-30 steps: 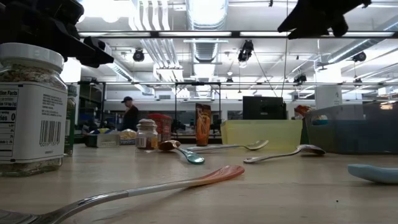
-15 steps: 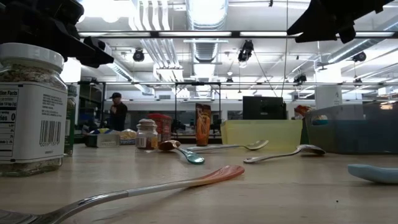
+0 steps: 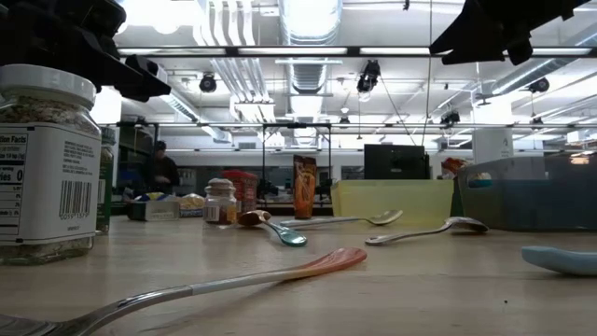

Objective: Pick & Place Food Item
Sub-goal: Put the orange noodle pack into the blue bin

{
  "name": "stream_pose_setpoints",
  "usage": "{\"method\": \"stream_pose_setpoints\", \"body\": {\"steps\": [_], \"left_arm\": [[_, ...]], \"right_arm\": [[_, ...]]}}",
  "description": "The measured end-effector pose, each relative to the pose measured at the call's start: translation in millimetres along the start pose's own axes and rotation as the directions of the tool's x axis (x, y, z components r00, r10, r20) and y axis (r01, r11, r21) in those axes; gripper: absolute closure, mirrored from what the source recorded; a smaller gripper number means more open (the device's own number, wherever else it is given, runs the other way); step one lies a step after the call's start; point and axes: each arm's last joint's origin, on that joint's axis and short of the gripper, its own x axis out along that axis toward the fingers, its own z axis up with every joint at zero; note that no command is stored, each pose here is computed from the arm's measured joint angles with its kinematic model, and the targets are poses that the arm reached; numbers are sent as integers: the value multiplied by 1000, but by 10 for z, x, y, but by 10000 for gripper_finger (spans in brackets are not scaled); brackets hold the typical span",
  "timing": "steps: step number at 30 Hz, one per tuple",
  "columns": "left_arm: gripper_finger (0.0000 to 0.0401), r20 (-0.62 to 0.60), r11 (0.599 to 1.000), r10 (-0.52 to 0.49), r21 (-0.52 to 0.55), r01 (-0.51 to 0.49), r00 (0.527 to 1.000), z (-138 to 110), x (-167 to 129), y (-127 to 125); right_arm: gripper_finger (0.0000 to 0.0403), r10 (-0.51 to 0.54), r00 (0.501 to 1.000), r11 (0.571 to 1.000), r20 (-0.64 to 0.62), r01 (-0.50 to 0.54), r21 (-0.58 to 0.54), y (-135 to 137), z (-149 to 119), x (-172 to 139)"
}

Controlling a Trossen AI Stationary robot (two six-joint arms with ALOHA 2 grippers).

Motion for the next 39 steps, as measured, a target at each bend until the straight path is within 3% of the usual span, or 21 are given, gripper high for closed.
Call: {"method": "stream_pose_setpoints", "body": {"steps": [23, 25, 27, 34, 38, 39], "left_arm": [[142, 0, 1000, 0, 3, 0, 1000, 0, 0, 0], [142, 4, 1000, 0, -19, 0, 1000, 4, 0, 0], [142, 6, 992, -5, -124, 6, 1000, 5, 0, -1], [143, 29, 873, 15, -487, 1, 999, 34, -3, 11], [143, -22, 738, 96, -670, -86, 995, 140, -67, 57], [143, -65, 720, 93, -685, -112, 994, 145, -89, 52]], "right_arm": [[172, 0, 1000, 1000, -1, 0, 9, 1, -2, 1], [172, 0, 1000, 1000, -1, 0, 9, 1, -2, 1], [172, 0, 1000, 1000, -1, 0, 9, 1, -2, 1], [172, 0, 1000, 1000, -1, 0, 9, 1, -2, 1], [172, 0, 1000, 1000, -1, 0, 8, 1, -2, 1], [172, 0, 1000, 1000, -1, 0, 8, 1, -2, 1]]}}
